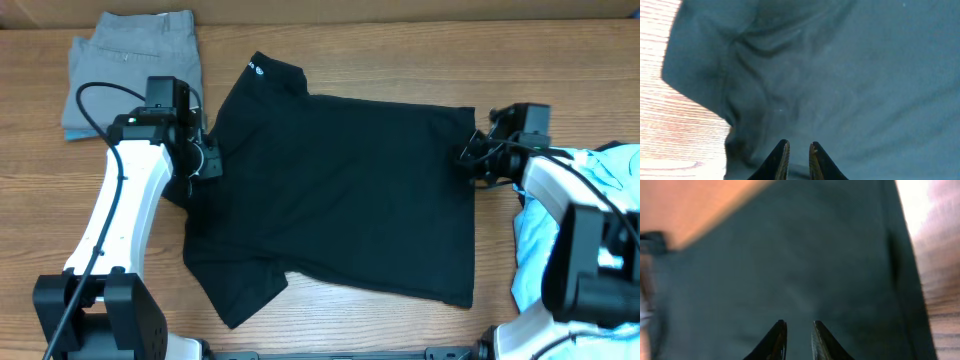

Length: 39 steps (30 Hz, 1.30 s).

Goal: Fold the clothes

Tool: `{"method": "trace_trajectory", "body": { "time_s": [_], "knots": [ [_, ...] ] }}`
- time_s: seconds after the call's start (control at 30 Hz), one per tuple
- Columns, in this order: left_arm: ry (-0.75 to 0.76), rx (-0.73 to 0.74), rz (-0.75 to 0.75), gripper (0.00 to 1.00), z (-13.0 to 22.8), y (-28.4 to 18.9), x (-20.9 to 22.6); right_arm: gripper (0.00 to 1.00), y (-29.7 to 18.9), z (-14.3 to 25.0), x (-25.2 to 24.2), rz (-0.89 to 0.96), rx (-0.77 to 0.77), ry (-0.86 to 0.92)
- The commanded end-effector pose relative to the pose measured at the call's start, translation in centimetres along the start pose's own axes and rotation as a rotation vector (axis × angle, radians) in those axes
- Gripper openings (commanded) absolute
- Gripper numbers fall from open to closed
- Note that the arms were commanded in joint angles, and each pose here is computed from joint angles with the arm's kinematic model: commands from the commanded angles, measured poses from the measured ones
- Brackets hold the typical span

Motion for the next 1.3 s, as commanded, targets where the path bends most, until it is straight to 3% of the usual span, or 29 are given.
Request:
{"method": "trace_trajectory", "body": {
  "time_s": [0.0,0.07,0.2,0.27,0.33,0.4,0.5,0.57,0.6,0.7,0.83,1.13,1.27],
  "knots": [
    [0.041,-0.033,0.017,0.18,-0.3,-1.0,-0.6,0.16,2.0,-0.6,-2.6,0.115,-0.019,0.093],
    [0.04,-0.033,0.017,0.18,-0.3,-1.0,-0.6,0.1,2.2,-0.9,-4.1,0.174,-0.032,0.125],
    [0.042,-0.037,0.017,0.2,-0.4,-1.0,-0.6,0.09,0.8,-2.3,-6.5,0.244,-0.086,0.19],
    [0.042,-0.045,0.018,0.26,-0.5,-1.0,-0.6,0.09,-0.1,-3.0,-7.6,0.243,-0.094,0.234],
    [0.043,-0.054,0.023,0.37,-0.7,-1.0,-0.7,0.14,-0.9,-3.8,-7.6,0.147,-0.071,0.233],
    [0.045,-0.066,0.035,0.44,-0.9,-1.0,-0.8,0.27,-1.5,-4.4,-6.8,0.027,-0.04,0.161],
    [0.086,-0.099,0.086,0.56,-1.4,-1.1,-1.3,0.31,-3.0,-5.5,-5.0,-0.094,-0.031,0.097],
    [0.108,-0.122,0.115,0.58,-1.7,-1.1,-1.5,0.32,-4.1,-6.0,-4.0,-0.126,-0.048,0.069],
    [0.116,-0.134,0.126,0.57,-1.9,-1.2,-1.7,0.32,-4.8,-6.2,-3.3,-0.141,-0.059,0.056],
    [0.17,-0.177,0.163,0.37,-2.6,-1.1,-2.2,0.31,-6.9,-6.2,-1.0,-0.184,-0.082,0.011],
    [0.25,-0.218,0.176,0.21,-3.8,0.2,-3.1,0.31,-9.7,-5.3,1.7,-0.218,-0.111,-0.047],
    [0.293,-0.273,0.232,0.11,-7.6,8.4,-4.5,0.31,-15.9,-0.5,6.5,-0.266,-0.116,-0.156],
    [0.201,-0.359,0.253,0.08,-9.8,11.8,-4.6,0.31,-17.3,2.0,7.7,-0.269,-0.078,-0.191]
  ]
}}
Point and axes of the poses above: each gripper's point midway between its finger pads, its own y axis out along the fingers, its own x axis along the line the jaws close on, z = x × y, the point moved 9 cm from there along -y, back along the fingers, and after that the axes turned 6 degrees about y, right-handed, at the moved point
